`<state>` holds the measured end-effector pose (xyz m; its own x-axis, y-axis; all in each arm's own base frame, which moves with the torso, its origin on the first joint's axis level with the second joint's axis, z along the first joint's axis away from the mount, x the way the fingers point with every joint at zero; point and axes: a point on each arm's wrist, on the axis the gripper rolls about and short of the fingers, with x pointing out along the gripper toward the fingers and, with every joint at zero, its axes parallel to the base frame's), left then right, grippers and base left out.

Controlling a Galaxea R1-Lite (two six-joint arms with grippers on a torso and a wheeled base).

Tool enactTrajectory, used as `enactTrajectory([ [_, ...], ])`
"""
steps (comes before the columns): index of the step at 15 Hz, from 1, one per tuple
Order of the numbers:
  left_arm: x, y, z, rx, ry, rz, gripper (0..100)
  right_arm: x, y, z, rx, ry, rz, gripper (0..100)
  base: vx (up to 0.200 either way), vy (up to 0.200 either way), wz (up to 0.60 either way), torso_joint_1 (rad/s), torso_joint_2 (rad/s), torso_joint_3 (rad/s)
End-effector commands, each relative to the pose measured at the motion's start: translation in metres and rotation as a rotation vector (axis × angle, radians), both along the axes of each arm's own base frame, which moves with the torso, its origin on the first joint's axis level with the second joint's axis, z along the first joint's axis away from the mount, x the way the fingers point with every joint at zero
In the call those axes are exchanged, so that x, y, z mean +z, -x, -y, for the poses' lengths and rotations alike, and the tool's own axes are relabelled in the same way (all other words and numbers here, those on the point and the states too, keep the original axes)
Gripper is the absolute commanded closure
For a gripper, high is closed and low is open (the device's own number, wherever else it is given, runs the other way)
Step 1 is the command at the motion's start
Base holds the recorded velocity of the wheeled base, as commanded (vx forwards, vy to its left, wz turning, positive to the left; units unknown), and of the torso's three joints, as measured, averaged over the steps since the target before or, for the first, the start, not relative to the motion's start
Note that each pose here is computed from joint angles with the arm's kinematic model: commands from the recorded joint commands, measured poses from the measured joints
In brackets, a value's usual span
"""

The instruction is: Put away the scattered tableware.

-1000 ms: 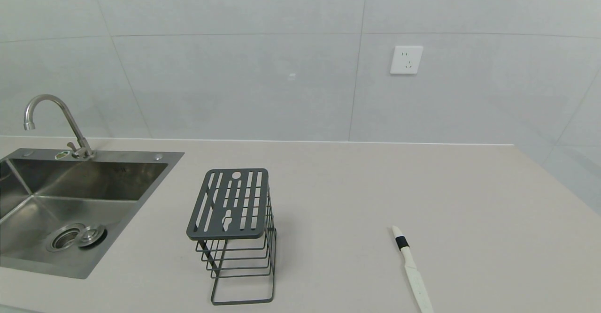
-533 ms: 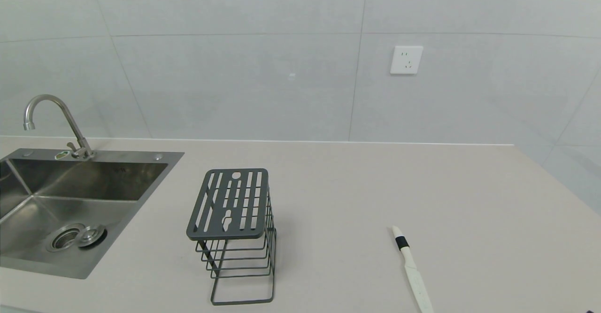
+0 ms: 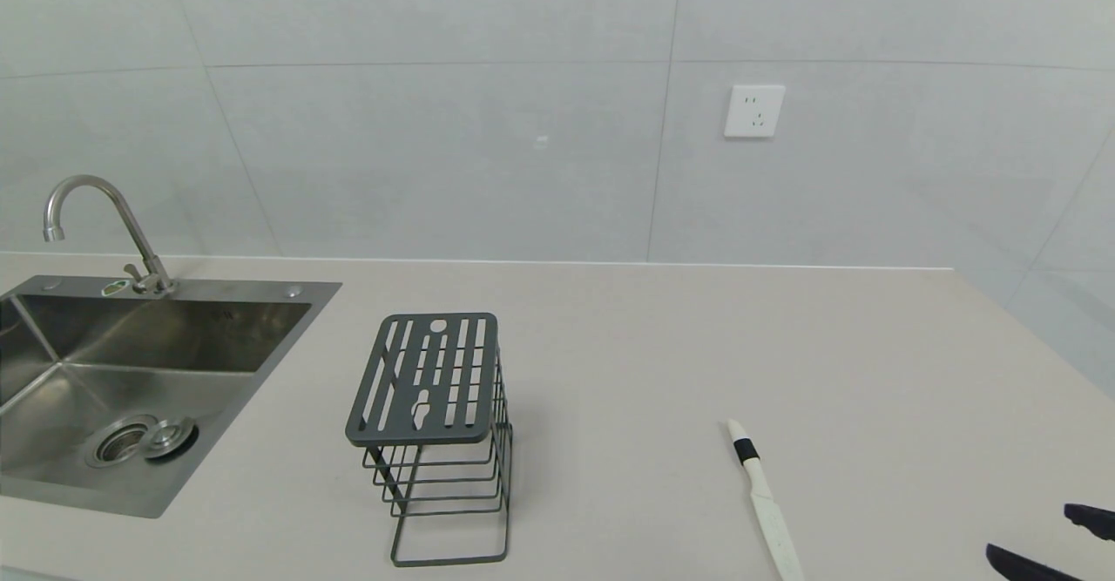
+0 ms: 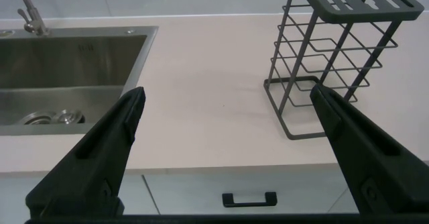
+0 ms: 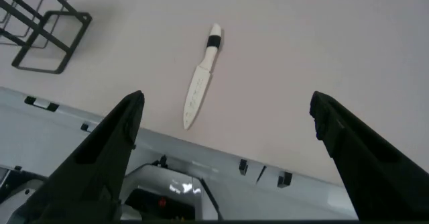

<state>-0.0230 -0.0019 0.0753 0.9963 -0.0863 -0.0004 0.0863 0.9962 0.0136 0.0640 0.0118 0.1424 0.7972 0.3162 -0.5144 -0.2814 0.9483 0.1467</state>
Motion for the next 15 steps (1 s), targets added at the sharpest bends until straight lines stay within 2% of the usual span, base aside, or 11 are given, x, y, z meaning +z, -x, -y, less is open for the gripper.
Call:
enactTrajectory([
  [1, 0.000, 0.000, 0.000, 0.000, 0.000, -0.001, 0, -0.003, -0.025, -0.009, 0.063, 0.024, -0.126, 0, 0.000, 0.000, 0.00, 0.000, 0.00, 0.000],
  [6, 0.000, 0.000, 0.000, 0.000, -0.002, -0.001, 0, -0.011, -0.071, -0.034, 0.146, 0.109, -0.283, 0, 0.000, 0.000, 0.00, 0.000, 0.00, 0.000],
  [11, 0.000, 0.000, 0.000, 0.011, -0.005, -0.001, 0, -0.025, -0.110, -0.058, 0.147, 0.198, -0.326, 0, 0.000, 0.000, 0.00, 0.000, 0.00, 0.000],
  [15, 0.000, 0.000, 0.000, 0.011, -0.006, -0.001, 0, -0.044, -0.130, -0.066, 0.124, 0.235, -0.362, 0, 0.000, 0.000, 0.00, 0.000, 0.00, 0.000],
])
